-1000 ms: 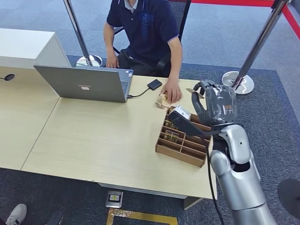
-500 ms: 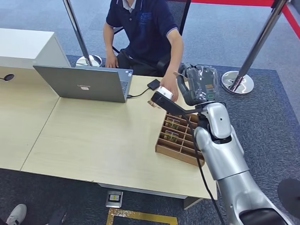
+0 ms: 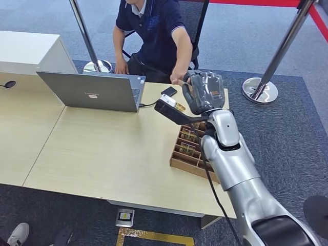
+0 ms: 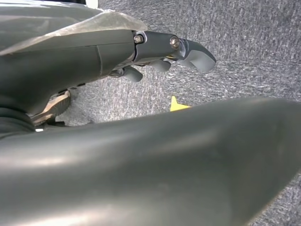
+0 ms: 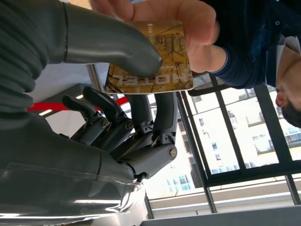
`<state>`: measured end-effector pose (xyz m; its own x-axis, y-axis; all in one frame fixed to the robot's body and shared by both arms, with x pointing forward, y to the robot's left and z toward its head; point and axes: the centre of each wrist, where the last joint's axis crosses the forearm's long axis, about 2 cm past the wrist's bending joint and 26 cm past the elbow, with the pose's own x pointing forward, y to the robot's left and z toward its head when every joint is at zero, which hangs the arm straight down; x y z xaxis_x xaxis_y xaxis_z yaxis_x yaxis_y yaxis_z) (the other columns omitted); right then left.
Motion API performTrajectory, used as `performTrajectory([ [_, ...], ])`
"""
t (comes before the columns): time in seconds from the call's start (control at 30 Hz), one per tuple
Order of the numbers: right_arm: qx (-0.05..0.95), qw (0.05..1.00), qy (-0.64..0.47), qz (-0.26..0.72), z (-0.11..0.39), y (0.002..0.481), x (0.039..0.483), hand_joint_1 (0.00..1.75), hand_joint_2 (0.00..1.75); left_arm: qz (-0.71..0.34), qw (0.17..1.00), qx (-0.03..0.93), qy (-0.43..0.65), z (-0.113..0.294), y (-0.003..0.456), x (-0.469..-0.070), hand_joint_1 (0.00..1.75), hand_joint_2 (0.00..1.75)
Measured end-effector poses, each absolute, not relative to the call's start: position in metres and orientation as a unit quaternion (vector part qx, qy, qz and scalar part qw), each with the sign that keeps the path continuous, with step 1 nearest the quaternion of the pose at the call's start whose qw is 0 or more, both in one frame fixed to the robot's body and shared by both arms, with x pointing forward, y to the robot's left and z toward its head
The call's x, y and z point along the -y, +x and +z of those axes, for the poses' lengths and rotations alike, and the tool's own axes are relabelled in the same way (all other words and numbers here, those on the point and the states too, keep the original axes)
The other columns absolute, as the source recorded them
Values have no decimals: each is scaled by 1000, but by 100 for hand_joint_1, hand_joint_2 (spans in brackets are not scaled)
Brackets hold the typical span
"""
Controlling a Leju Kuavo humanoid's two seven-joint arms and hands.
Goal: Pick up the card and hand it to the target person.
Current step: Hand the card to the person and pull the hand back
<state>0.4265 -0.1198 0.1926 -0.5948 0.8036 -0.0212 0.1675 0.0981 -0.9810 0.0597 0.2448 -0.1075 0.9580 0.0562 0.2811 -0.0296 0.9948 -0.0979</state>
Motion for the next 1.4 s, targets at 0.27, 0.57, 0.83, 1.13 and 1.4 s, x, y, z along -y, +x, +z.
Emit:
performTrajectory([
  [0.27,709,308,-345,533,188,422,120,114,175,29,988,146,-46,-107,61,-244,0,0],
  [0.57,801,357,-332,348,177,356,158,0,175,36,989,142,-38,-108,54,-246,0,0],
  [0.83,833,424,-261,243,165,228,211,0,175,38,990,133,-34,-110,49,-253,0,0],
  [1.13,751,588,-283,102,151,141,276,0,87,70,991,110,-31,-110,43,-250,0,0],
  [1.4,462,830,-309,50,13,106,333,0,0,117,989,90,-23,-110,35,-243,0,0],
])
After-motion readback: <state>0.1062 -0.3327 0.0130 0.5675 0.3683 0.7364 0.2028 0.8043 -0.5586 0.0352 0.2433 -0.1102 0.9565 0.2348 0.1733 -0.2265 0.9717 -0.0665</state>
